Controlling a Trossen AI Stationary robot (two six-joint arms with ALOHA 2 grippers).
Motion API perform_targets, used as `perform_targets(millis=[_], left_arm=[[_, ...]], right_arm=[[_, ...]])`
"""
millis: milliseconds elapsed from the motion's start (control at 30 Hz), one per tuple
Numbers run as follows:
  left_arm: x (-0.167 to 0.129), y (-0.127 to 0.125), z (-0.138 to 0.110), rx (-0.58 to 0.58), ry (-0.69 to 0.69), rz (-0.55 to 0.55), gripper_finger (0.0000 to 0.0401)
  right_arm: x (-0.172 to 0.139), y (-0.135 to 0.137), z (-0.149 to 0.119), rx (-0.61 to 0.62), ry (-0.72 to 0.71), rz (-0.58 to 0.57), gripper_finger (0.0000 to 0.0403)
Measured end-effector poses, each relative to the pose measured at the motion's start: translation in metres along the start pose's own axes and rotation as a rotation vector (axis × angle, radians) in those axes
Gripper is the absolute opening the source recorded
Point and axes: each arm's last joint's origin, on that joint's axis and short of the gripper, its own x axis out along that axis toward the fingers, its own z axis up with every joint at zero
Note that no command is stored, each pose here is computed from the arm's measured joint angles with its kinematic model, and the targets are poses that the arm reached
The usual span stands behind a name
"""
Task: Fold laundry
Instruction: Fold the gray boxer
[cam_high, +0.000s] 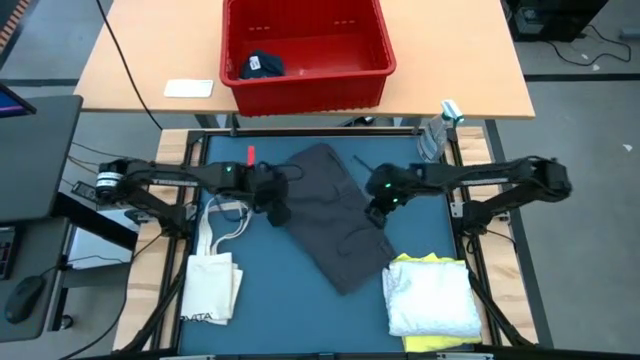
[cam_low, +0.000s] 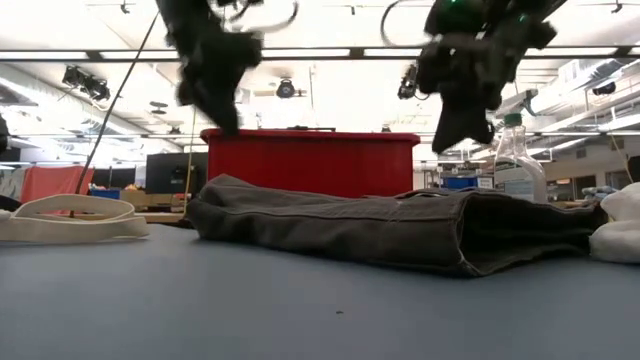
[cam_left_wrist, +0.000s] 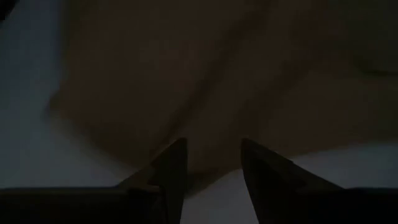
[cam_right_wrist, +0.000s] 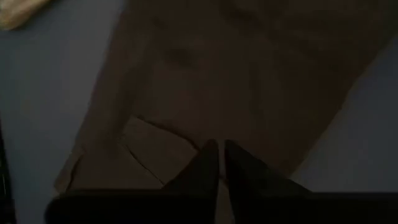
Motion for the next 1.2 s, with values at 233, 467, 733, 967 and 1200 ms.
perform_targets(millis=[233,467,733,967,1200], left_arm=[[0.006,-0.064,-0.007,0.566,-0.186,-0.253,0.0158],[0.048,-0.124,-0.026,0.867,-0.28,-0.314,0.0194],[0.082,-0.173,-0.053,0.934,-0.382,-0.339,0.0268],[0.127,-0.189,-0.064,1.012,-0.445,-0.301,0.0272],[0.148,-0.186,-0.068,1.006,-0.4,-0.224,0.0234]], right_arm=[[-0.024,0.011,-0.006,-0.347,-0.054,0.033,0.0109],[-0.029,0.029,-0.02,-0.472,-0.031,0.07,0.0184],[-0.021,0.054,-0.047,-0.645,0.086,0.103,0.0252],[-0.001,0.059,-0.08,-0.846,0.169,0.006,0.0266],[0.002,0.063,-0.096,-0.792,0.199,-0.004,0.0262]])
